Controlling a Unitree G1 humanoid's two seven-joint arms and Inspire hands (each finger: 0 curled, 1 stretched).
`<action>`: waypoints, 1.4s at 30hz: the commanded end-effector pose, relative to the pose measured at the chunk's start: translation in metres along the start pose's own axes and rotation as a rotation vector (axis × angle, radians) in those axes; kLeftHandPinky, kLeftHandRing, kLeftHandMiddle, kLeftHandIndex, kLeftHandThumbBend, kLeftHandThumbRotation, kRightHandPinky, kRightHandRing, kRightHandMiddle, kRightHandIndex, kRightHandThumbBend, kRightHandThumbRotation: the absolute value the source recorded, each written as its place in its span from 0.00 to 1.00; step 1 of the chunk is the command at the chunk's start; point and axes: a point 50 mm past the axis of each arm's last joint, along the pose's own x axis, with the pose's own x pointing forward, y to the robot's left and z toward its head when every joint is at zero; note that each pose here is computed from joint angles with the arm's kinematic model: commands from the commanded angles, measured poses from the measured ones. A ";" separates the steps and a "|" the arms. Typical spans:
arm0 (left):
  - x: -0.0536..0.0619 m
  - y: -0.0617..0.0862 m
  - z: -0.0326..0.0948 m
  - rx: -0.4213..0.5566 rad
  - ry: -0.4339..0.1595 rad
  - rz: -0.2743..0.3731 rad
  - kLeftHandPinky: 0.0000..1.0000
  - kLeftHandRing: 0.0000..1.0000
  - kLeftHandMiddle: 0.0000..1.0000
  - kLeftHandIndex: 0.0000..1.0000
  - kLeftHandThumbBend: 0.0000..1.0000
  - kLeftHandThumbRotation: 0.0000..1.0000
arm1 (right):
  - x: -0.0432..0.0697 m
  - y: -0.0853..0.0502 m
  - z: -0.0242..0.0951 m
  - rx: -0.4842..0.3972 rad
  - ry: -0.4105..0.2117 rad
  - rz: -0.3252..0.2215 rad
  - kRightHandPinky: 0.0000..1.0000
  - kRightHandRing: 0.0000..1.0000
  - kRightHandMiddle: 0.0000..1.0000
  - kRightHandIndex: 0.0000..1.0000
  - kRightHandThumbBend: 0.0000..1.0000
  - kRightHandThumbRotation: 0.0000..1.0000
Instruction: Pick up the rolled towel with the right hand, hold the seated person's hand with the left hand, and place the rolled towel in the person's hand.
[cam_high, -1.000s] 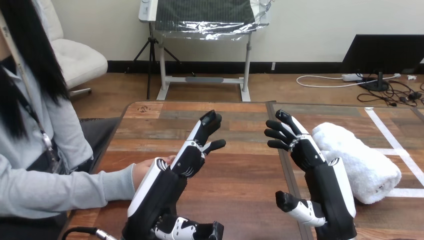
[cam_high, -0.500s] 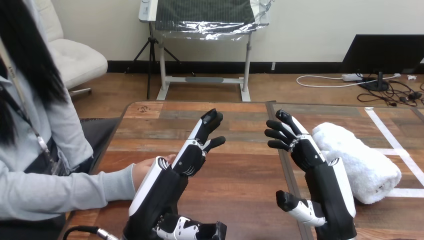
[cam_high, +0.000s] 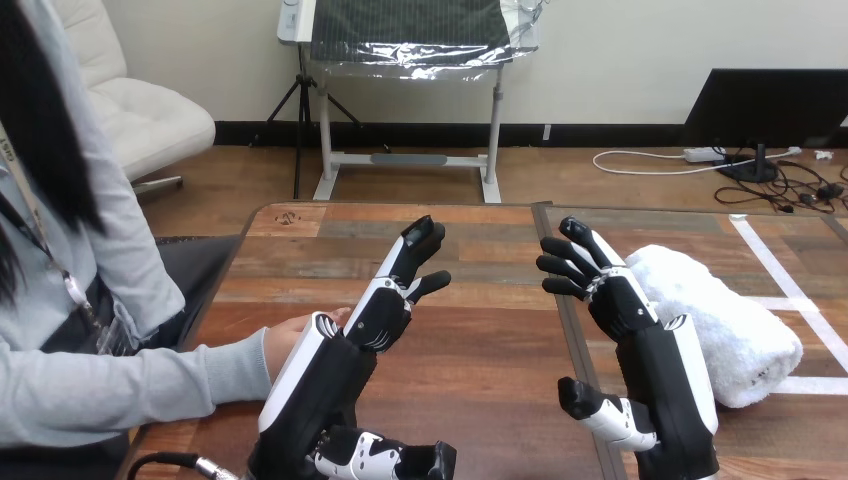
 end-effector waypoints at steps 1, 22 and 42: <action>0.013 0.008 0.003 0.034 -0.056 0.020 0.90 0.99 1.00 1.00 1.00 0.63 | 0.022 -0.005 0.005 -0.012 -0.076 -0.001 0.75 0.81 0.85 0.90 1.00 0.80; 0.008 0.009 0.004 0.073 -0.044 0.050 0.87 0.97 1.00 1.00 1.00 0.65 | 0.045 -0.021 0.009 -0.066 -0.117 -0.034 0.77 0.84 0.88 0.91 1.00 0.77; 0.009 0.005 0.002 0.062 -0.039 0.058 0.84 0.96 1.00 1.00 1.00 0.68 | 0.075 -0.061 0.014 -0.230 -0.083 -0.127 0.77 0.87 0.91 0.92 1.00 0.71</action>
